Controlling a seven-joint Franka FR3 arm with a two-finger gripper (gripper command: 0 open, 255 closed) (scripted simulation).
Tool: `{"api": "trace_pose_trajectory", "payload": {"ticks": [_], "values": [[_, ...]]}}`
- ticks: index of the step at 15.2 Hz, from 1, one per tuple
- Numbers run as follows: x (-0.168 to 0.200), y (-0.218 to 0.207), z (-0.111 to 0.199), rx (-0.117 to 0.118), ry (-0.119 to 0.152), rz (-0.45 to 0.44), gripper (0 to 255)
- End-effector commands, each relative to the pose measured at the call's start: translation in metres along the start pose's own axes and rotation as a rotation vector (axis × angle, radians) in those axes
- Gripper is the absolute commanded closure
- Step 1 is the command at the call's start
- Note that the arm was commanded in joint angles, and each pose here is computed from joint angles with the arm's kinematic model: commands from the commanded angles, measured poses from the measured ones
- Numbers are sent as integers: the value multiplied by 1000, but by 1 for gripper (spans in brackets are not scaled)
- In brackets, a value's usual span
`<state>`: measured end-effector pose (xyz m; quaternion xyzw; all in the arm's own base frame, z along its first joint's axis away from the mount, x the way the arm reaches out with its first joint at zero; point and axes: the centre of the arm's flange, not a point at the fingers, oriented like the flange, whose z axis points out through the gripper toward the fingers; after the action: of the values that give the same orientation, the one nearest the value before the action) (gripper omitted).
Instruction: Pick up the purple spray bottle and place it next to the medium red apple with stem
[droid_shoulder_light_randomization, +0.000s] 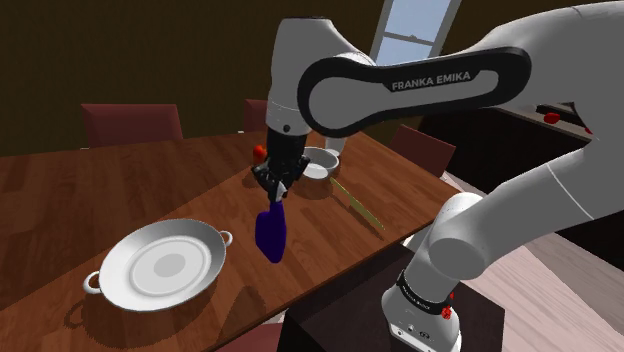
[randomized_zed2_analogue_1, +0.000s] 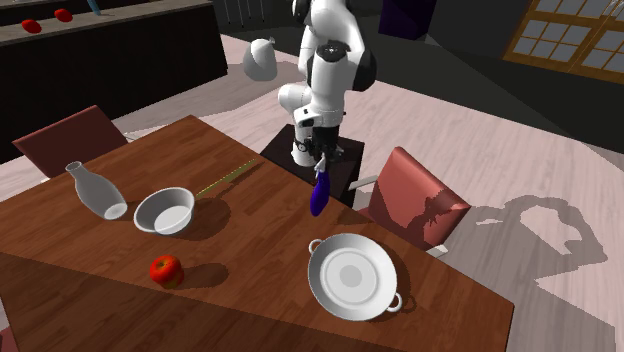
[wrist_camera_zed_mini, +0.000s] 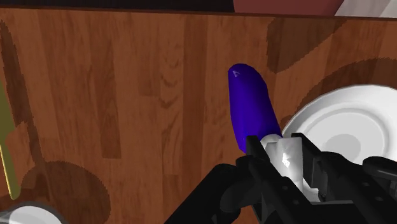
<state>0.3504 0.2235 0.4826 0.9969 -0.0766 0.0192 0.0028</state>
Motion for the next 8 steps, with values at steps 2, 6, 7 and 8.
{"api": "trace_pose_trajectory", "payload": {"ticks": [2, 6, 7, 8], "values": [[2, 0, -16, 0, 0, 0, 255], [2, 0, -37, 0, 0, 0, 255], [3, 0, -42, 0, 0, 0, 255], [3, 0, -47, 0, 0, 0, 255]]}}
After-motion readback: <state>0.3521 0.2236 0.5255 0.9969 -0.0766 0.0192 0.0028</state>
